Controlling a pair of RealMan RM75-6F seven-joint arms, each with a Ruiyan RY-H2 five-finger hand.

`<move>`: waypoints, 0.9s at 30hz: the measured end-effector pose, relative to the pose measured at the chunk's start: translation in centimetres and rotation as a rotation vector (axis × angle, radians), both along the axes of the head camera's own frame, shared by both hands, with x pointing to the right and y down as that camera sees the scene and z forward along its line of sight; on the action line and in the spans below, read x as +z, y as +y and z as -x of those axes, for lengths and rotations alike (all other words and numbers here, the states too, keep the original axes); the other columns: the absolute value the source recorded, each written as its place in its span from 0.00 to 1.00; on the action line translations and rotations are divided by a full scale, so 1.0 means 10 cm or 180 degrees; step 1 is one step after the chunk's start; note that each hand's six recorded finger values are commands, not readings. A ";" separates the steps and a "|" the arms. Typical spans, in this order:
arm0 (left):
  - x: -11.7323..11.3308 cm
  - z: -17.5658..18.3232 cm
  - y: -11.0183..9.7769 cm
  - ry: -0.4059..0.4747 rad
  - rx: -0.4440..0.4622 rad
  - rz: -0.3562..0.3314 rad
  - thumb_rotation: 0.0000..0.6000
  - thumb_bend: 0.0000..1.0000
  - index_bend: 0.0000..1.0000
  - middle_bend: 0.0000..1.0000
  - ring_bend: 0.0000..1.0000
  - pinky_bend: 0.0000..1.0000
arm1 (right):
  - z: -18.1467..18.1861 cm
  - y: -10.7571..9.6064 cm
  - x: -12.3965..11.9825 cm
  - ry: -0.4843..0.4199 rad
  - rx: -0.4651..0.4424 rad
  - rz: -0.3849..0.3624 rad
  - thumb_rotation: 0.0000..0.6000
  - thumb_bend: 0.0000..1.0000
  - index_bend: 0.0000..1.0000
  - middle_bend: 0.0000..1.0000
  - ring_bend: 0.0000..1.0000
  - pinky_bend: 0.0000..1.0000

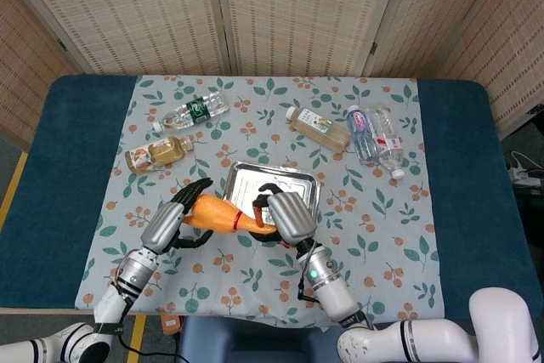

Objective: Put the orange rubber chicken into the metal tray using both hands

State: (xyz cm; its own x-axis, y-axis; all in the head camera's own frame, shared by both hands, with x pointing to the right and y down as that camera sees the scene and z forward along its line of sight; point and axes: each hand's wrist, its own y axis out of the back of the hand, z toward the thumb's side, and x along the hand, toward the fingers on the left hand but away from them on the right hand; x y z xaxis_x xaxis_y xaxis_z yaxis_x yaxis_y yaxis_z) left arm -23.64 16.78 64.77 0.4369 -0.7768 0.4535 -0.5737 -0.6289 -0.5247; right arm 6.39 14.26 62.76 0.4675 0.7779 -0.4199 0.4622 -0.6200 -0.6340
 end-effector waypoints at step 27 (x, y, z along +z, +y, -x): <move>-0.03 0.05 -0.07 0.0075 -0.0381 -0.0204 1.00 0.77 0.91 0.91 0.85 1.00 | -0.06 -0.03 -0.01 0.0016 0.0031 0.0010 1.00 0.30 0.93 0.58 0.70 0.98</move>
State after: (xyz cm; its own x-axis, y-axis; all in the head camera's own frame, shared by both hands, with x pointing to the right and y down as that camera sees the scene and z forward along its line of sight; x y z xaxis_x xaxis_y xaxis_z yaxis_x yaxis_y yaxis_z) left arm -24.15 16.10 64.43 0.3494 -0.8510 0.3920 -0.6552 -0.5210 -0.5470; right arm 6.98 13.92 62.66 0.4577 0.7811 -0.4248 0.4651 -0.6175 -0.6344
